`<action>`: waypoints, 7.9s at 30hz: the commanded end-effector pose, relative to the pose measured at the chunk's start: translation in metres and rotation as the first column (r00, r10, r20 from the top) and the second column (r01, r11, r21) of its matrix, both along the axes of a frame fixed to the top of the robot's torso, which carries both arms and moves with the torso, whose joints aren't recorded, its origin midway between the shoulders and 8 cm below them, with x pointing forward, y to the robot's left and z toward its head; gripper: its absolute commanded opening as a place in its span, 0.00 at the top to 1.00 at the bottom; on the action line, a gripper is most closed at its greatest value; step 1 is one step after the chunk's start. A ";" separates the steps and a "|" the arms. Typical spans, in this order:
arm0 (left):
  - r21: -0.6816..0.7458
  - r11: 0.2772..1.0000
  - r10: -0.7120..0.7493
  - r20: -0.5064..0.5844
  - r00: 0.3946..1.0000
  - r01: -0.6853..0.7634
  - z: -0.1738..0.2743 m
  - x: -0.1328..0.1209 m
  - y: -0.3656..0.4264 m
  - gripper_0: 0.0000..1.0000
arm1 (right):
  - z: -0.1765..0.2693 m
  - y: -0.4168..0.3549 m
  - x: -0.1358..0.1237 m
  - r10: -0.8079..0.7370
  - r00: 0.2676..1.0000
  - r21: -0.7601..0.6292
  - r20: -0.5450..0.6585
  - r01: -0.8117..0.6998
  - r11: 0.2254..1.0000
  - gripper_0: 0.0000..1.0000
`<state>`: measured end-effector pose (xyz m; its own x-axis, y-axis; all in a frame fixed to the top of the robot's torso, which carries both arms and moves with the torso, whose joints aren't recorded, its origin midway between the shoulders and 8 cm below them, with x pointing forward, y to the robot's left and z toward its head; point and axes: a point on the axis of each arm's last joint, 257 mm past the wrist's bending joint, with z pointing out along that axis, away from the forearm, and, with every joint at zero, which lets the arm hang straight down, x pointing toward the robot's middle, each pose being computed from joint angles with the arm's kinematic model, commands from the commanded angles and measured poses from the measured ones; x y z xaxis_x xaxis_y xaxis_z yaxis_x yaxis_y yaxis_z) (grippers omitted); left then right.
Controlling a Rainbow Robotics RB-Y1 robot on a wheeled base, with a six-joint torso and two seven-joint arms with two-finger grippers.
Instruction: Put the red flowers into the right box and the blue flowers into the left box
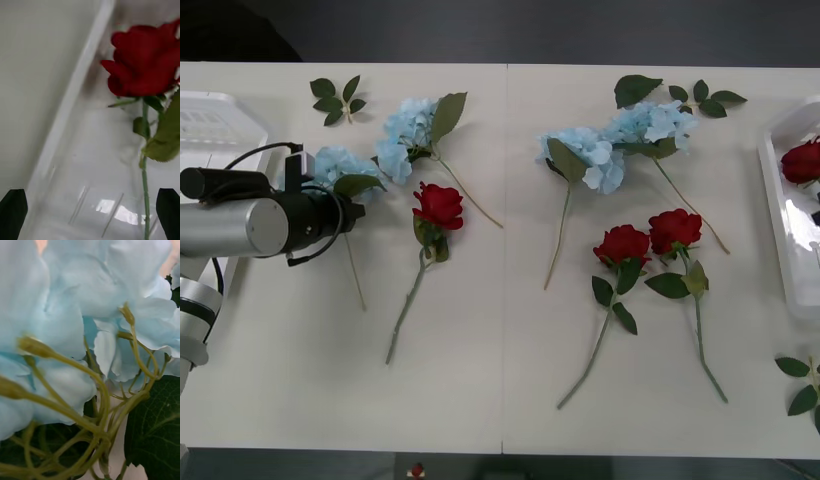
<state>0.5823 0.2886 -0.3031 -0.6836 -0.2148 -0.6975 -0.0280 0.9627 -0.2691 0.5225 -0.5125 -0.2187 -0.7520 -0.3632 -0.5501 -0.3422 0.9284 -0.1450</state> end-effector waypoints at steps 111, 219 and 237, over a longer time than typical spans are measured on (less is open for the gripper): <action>-0.105 0.617 -0.629 0.529 0.569 0.780 0.172 -0.153 -0.211 0.00 | 0.277 0.536 -0.009 0.504 0.624 0.639 0.597 -0.750 0.172 1.00; 0.374 0.899 0.152 0.222 0.963 -0.228 0.102 -0.108 0.299 1.00 | -0.036 0.202 -0.073 -0.094 0.946 -0.041 -0.309 0.086 0.995 0.00; 0.356 0.907 0.148 0.231 0.962 -0.225 0.092 -0.101 0.293 0.45 | -0.100 0.219 -0.048 -0.063 0.972 -0.131 -0.225 0.034 0.991 0.00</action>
<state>0.4750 0.5733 -0.2358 -0.5234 -0.0866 -0.8477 -0.2234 0.9740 0.0384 0.4634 -0.2978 -0.3240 -0.8613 -0.4288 -0.2725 -0.3841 0.9007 -0.2033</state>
